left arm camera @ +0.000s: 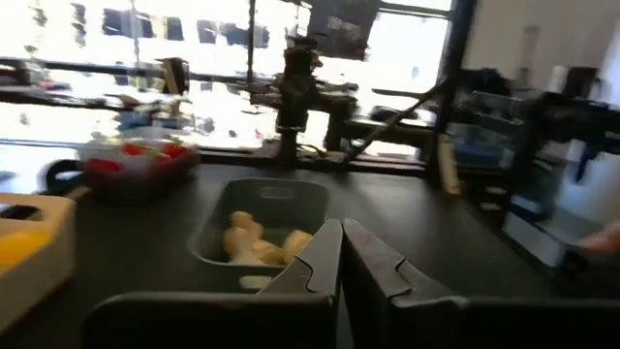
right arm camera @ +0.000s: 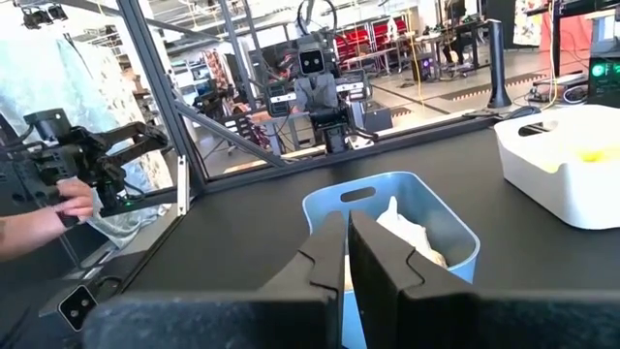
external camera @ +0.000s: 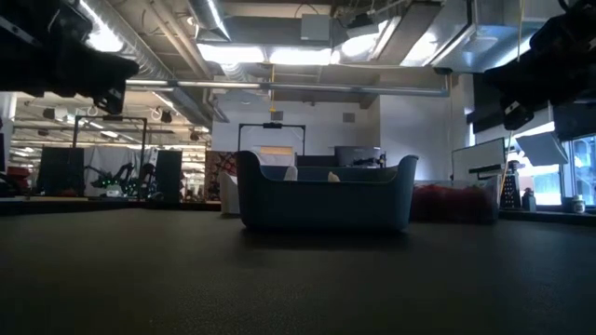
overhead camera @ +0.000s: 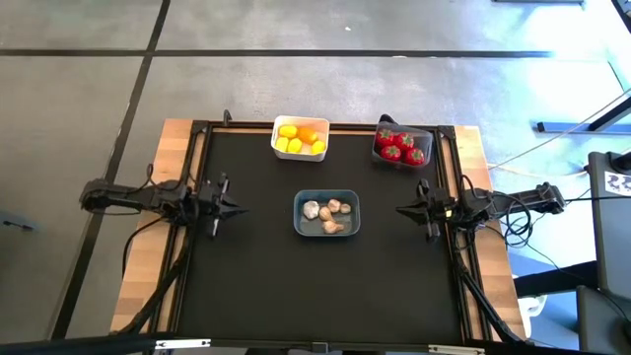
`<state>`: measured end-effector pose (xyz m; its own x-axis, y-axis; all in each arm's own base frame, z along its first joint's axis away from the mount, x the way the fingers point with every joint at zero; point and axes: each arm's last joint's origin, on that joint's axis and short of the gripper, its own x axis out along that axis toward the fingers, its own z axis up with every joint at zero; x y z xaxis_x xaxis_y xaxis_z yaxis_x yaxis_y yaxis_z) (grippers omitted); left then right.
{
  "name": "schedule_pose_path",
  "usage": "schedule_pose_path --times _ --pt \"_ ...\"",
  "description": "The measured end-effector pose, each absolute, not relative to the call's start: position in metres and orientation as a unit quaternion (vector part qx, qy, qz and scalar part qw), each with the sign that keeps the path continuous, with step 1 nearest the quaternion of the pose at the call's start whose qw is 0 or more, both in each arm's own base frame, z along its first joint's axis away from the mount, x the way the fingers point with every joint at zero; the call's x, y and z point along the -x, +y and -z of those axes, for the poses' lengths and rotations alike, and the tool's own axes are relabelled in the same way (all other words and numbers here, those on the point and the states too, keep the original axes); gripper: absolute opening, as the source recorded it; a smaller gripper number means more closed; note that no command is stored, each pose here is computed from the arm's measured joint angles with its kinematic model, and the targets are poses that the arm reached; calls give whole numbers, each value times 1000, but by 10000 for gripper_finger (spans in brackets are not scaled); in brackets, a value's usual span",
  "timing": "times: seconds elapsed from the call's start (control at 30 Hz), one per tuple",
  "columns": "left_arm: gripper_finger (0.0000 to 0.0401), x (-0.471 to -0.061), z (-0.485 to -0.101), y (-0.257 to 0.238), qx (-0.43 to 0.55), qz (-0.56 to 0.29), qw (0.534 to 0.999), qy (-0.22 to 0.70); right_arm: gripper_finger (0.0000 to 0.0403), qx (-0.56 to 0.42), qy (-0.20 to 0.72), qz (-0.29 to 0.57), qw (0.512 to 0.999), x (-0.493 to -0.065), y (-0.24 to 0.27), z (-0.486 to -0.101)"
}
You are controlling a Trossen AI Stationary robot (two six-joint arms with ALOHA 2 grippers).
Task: Sort produce into baskets
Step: Return to Home Position
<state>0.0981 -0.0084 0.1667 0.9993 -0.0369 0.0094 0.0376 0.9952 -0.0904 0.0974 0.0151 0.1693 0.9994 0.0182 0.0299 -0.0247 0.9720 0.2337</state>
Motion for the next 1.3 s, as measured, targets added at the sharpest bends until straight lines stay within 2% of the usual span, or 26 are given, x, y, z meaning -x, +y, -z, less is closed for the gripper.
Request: schedule_pose_path --times 0.17,1.3 --pt "12 -98 -167 -5 22 -16 1000 -8 21 -118 -14 -11 993 -97 15 -169" --pt "6 -98 -167 -5 40 -17 999 -8 21 -118 -13 -11 993 -97 15 -169"
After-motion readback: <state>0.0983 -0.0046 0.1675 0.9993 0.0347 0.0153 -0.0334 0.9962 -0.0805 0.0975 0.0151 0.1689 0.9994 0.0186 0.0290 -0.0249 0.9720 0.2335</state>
